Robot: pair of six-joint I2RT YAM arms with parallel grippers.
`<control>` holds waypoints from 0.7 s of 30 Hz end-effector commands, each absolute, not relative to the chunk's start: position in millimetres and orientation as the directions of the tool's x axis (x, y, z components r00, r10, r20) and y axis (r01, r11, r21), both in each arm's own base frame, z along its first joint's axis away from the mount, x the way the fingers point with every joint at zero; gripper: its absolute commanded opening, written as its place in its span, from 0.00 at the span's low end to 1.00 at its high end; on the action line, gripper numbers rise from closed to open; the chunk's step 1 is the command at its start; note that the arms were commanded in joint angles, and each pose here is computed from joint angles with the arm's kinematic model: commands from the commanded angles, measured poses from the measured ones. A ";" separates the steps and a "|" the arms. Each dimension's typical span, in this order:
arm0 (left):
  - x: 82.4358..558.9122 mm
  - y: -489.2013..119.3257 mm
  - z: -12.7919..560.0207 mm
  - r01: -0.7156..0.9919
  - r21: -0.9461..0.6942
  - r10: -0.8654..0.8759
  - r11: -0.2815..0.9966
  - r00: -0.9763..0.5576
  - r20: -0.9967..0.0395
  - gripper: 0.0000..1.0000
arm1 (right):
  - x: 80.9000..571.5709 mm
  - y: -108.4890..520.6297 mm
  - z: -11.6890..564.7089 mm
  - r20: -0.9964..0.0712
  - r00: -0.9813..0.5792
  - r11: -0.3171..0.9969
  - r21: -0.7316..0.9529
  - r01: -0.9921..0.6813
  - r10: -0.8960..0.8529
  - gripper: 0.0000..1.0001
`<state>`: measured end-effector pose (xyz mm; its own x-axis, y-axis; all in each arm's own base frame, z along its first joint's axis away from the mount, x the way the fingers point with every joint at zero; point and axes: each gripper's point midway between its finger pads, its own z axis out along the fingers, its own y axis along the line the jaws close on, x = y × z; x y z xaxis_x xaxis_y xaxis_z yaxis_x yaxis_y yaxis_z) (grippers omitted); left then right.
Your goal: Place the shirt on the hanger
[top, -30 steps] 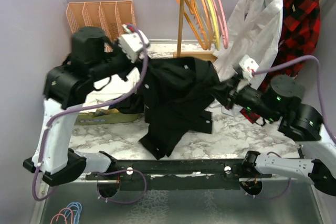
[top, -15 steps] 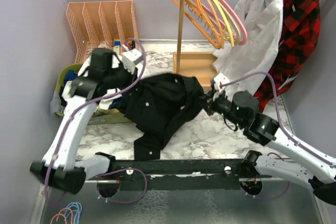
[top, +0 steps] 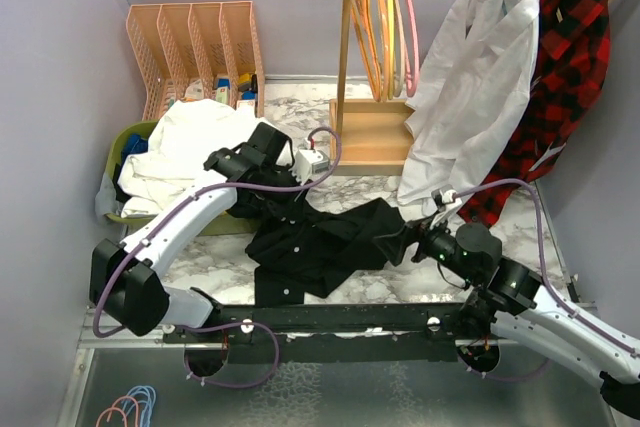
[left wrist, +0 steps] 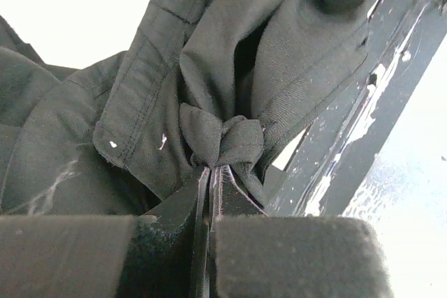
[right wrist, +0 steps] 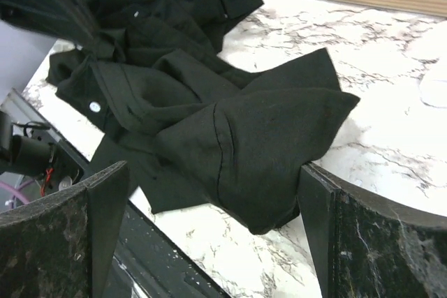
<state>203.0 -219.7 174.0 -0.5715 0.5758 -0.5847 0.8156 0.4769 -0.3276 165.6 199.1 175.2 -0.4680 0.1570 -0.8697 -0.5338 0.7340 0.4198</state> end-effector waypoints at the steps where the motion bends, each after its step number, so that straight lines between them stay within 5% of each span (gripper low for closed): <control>1: 185.3 -214.8 150.9 0.840 -0.312 0.667 0.445 -0.543 -0.511 0.00 | 180.3 180.2 199.1 -0.868 -0.430 0.794 0.436 -0.424 0.248 0.99; 8: 169.4 -210.3 129.8 0.884 -0.218 0.781 0.413 -0.468 -0.415 0.05 | 220.0 155.6 264.3 -0.900 -0.277 0.884 0.404 -0.236 0.337 0.99; 11: 165.0 -213.2 133.0 0.895 -0.218 0.791 0.388 -0.445 -0.419 0.07 | 226.9 198.7 282.2 -0.935 -0.235 0.837 0.344 -0.426 0.264 0.99; 16: 166.3 -209.2 130.3 0.906 -0.168 0.818 0.388 -0.422 -0.391 0.21 | 227.2 282.3 223.1 -0.894 -0.441 0.723 0.355 -0.592 0.077 0.99; 21: 164.5 -209.8 154.0 0.906 -0.191 0.781 0.378 -0.423 -0.461 0.27 | 214.2 279.0 153.5 -0.830 -0.538 0.718 0.463 -0.520 0.145 0.99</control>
